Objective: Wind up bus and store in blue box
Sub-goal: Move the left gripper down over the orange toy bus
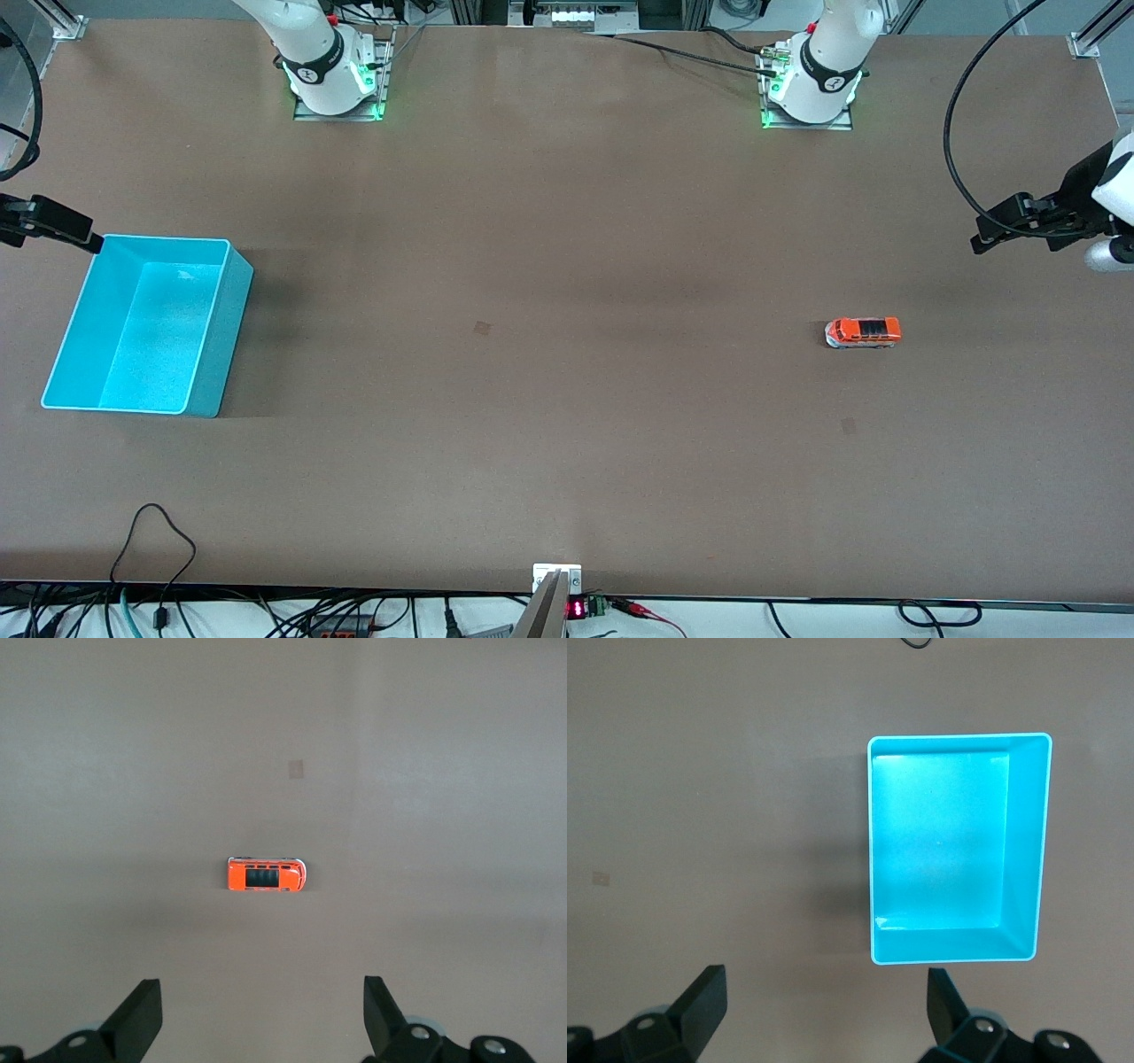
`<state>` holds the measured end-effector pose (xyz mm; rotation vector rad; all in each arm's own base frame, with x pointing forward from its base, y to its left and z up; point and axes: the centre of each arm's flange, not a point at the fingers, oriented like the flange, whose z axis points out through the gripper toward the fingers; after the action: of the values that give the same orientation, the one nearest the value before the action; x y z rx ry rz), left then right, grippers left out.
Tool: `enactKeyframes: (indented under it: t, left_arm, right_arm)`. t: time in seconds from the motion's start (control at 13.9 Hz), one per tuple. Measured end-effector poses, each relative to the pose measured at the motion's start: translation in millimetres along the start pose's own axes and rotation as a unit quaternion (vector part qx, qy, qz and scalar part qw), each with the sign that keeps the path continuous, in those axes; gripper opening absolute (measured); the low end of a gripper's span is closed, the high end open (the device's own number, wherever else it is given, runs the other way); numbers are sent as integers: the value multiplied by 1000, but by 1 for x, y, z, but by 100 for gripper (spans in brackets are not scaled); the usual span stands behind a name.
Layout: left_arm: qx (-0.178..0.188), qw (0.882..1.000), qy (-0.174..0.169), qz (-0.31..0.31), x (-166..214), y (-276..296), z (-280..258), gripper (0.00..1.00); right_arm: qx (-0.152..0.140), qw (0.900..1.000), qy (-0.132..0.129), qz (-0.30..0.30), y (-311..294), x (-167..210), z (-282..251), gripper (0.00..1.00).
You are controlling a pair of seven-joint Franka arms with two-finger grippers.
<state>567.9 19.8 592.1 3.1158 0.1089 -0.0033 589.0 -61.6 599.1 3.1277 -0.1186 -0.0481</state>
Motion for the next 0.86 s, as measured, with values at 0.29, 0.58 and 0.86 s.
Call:
enactKeyframes:
  t: [0.29,0.58,0.86]
  left_arm:
    - [0,1000,-7,6,-2,6,5,100]
    - [0,999,-34,34,2,26,30,100]
    - [-2,995,-79,57,23,35,89,100]
  right_arm:
    - [0,1000,0,-10,-11,0,0,100]
    - [0,1000,0,-12,-13,0,0,100]
    - [0,1000,0,-12,-13,0,0,100]
